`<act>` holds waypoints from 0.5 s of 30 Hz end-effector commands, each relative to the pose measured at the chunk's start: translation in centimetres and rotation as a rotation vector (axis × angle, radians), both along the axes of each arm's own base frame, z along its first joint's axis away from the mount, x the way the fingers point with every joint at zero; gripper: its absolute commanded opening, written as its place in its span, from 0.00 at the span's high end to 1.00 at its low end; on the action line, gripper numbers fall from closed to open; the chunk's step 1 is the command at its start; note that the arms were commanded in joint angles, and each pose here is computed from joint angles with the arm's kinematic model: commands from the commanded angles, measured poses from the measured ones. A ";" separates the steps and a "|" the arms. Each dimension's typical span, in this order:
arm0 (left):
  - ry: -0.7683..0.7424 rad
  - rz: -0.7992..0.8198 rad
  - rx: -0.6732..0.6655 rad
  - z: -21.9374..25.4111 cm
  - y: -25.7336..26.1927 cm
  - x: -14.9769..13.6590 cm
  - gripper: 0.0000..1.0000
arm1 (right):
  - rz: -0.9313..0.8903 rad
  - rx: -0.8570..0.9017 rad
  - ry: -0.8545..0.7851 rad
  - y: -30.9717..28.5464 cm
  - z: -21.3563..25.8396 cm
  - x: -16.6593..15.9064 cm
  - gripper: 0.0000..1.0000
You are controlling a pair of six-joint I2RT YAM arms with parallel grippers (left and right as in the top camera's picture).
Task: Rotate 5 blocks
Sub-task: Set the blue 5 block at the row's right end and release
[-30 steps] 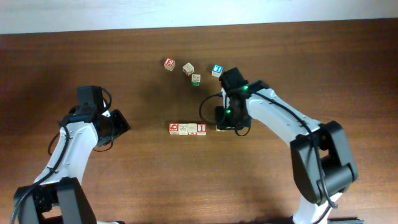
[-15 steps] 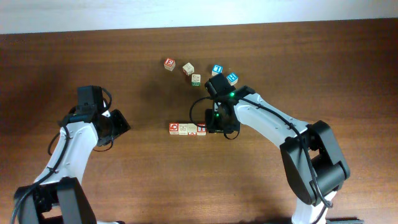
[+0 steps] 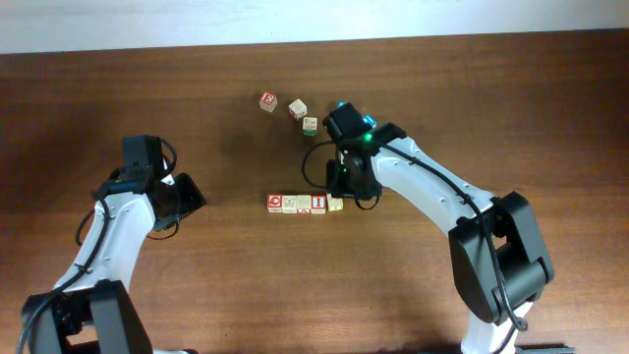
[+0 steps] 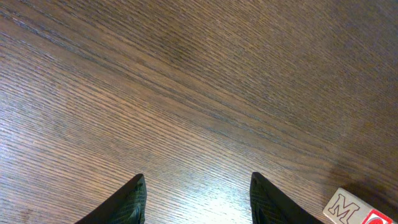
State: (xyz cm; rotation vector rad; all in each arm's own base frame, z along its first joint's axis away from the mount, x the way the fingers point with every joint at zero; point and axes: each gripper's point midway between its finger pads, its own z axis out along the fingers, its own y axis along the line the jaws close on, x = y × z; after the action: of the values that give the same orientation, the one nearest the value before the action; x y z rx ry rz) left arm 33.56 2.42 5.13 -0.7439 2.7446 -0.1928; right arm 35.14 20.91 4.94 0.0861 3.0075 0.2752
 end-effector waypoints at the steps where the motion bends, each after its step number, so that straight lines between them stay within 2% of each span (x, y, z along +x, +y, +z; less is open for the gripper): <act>1: 0.013 -0.011 0.010 -0.4 0.2 -0.3 0.49 | -0.038 -0.046 -0.023 -0.8 -1.4 1.1 0.70; 6: 0.012 -0.011 0.010 -0.4 0.2 -0.3 0.48 | -0.038 -0.044 -0.027 -0.6 -2.0 1.4 0.71; 15: 0.013 -0.011 0.010 -0.4 0.2 -0.3 0.49 | -0.032 -0.032 0.022 -0.5 -2.2 0.3 0.78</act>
State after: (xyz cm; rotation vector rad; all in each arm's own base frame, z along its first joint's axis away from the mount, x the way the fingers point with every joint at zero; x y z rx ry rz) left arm 33.56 2.42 5.13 -0.7439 2.7446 -0.1928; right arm 35.92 20.65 3.20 0.1151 3.0024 0.2234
